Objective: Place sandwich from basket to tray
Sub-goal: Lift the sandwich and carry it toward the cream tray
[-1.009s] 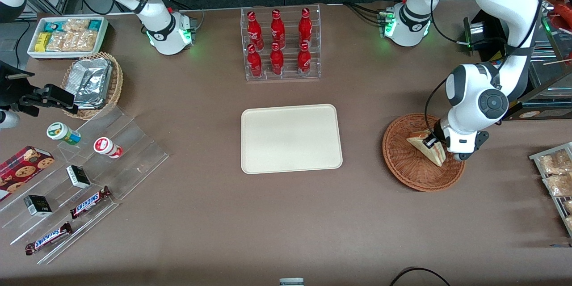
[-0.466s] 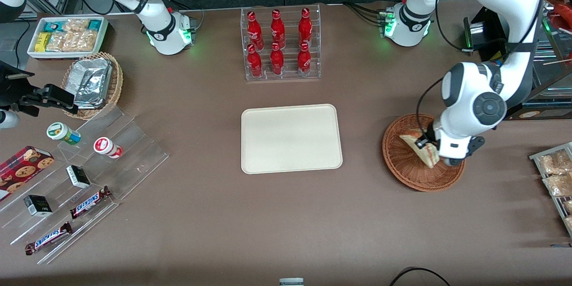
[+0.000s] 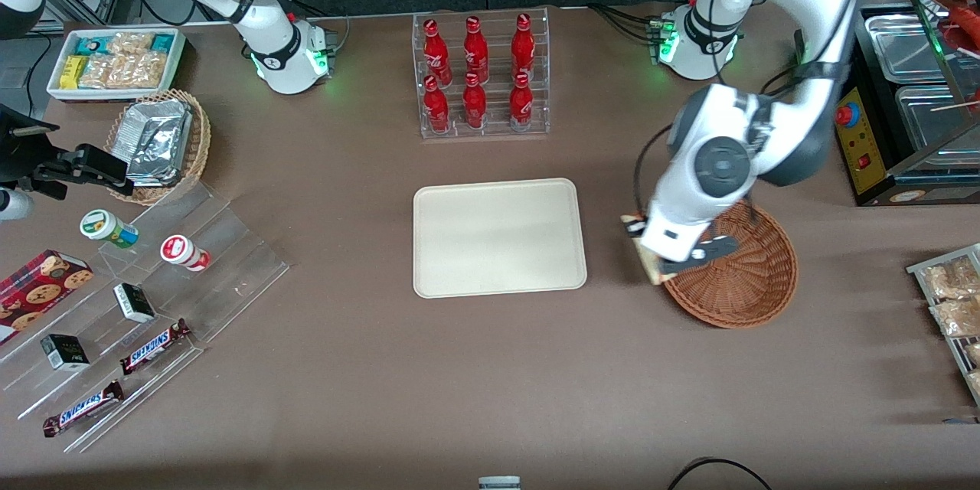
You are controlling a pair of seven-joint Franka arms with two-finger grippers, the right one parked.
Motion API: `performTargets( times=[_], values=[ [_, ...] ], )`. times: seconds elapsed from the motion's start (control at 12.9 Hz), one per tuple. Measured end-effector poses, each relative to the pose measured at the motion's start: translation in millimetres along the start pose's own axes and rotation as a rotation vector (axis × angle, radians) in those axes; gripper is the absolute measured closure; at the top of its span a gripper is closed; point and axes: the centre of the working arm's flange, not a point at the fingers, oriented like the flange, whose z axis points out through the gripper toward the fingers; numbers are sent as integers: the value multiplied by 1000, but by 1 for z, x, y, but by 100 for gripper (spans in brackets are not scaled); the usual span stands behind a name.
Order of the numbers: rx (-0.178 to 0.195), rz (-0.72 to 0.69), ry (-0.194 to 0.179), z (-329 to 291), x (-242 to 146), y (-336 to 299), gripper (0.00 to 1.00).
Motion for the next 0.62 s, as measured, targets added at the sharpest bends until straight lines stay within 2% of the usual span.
performTargets(
  times=[0.47, 0.62],
  values=[
    [-41, 216, -21, 31, -29, 126, 85],
    [-24, 266, -51, 44, -48, 163, 85]
  ],
)
